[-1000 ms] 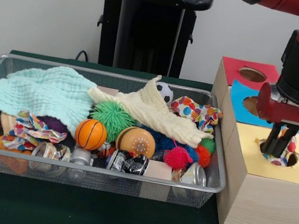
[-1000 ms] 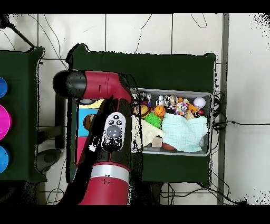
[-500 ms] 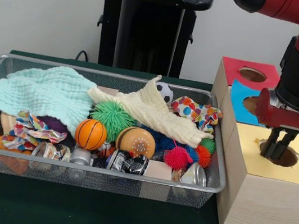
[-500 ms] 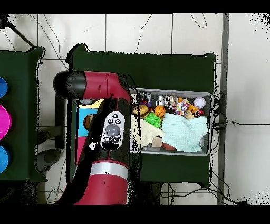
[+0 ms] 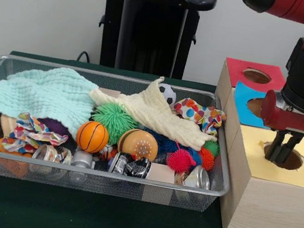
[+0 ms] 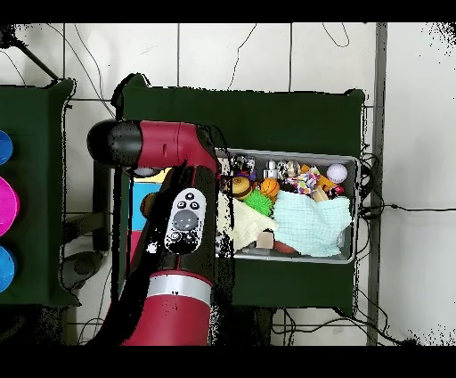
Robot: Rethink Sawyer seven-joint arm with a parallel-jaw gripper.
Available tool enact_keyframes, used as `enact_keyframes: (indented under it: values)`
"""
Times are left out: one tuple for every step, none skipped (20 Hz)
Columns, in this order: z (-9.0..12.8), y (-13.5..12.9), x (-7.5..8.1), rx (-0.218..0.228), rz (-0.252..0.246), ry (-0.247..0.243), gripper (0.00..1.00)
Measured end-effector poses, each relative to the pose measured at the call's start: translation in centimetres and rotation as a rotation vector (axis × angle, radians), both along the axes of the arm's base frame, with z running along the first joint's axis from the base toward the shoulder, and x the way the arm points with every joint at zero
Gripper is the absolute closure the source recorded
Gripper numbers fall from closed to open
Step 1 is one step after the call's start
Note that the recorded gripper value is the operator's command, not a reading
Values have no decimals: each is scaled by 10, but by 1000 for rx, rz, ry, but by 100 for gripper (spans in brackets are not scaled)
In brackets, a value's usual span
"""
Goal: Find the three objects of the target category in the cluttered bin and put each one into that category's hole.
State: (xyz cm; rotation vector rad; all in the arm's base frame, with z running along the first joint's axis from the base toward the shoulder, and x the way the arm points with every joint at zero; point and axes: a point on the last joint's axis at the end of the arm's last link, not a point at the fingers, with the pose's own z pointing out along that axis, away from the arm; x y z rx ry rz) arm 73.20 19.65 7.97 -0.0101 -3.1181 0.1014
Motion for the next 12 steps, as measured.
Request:
enact_keyframes:
  values:
    - [0,0,0,0,0,0,100]
    - [0,0,0,0,0,0,100]
    - [0,0,0,0,0,0,100]
    - [0,0,0,0,0,0,100]
    - [0,0,0,0,0,0,100]
    - [0,0,0,0,0,0,100]
    - [0,0,0,0,0,0,100]
    - [0,0,0,0,0,0,100]
    - [1,0,0,0,-1,0,100]
    - [1,0,0,0,-1,0,100]
    - [2,-1,-1,0,-1,0,100]
    - [2,-1,-1,0,-2,0,100]
